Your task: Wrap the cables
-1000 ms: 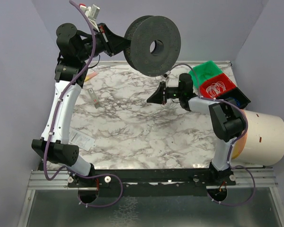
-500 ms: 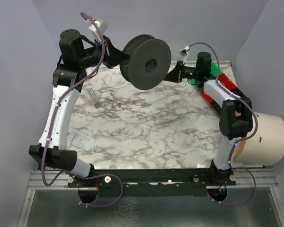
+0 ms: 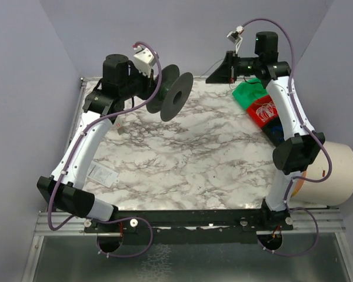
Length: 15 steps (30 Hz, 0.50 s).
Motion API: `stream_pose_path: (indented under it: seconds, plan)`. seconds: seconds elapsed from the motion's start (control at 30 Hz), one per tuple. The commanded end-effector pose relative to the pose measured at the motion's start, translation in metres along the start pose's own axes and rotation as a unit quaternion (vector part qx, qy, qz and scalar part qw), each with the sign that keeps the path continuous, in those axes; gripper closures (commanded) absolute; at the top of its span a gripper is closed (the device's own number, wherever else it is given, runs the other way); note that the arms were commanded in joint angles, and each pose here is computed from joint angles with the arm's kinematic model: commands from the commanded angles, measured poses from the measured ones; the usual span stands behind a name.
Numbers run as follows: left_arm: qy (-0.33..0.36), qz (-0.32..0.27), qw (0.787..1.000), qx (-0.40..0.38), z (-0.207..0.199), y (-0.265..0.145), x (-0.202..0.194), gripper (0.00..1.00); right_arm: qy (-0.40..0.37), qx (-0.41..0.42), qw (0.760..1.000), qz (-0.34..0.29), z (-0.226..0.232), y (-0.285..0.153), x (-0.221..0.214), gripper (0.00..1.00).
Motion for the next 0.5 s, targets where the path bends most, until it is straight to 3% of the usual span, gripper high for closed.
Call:
stream_pose_path:
  seconds: [0.0,0.17,0.33,0.47]
  plan:
    - [0.021,0.010,0.993,0.115,0.008,0.011,-0.001,1.00,0.057,0.126,0.988,0.068,0.055,0.035,-0.037,1.00]
    - [-0.017,0.035,0.986,0.165,0.012,0.034,-0.022,1.00,0.028,0.219,0.970,0.097,0.100,0.072,-0.046,1.00]
    - [-0.035,0.063,0.978,0.196,0.015,0.049,-0.043,1.00,-0.016,0.251,0.964,0.086,0.118,0.086,-0.041,1.00]
    - [-0.053,0.075,0.975,0.203,0.016,0.056,-0.052,1.00,-0.008,0.258,0.962,0.092,0.116,0.094,-0.041,1.00]
Point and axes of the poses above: each gripper's point midway between its finger pads, its own y axis out along the fingers, its own z axis along the line the jaws close on, x = y × z, the point moved 5 cm from there along -y, back along the fingers, and after that the axes turned 3 degrees about y, right-handed, at the moved point
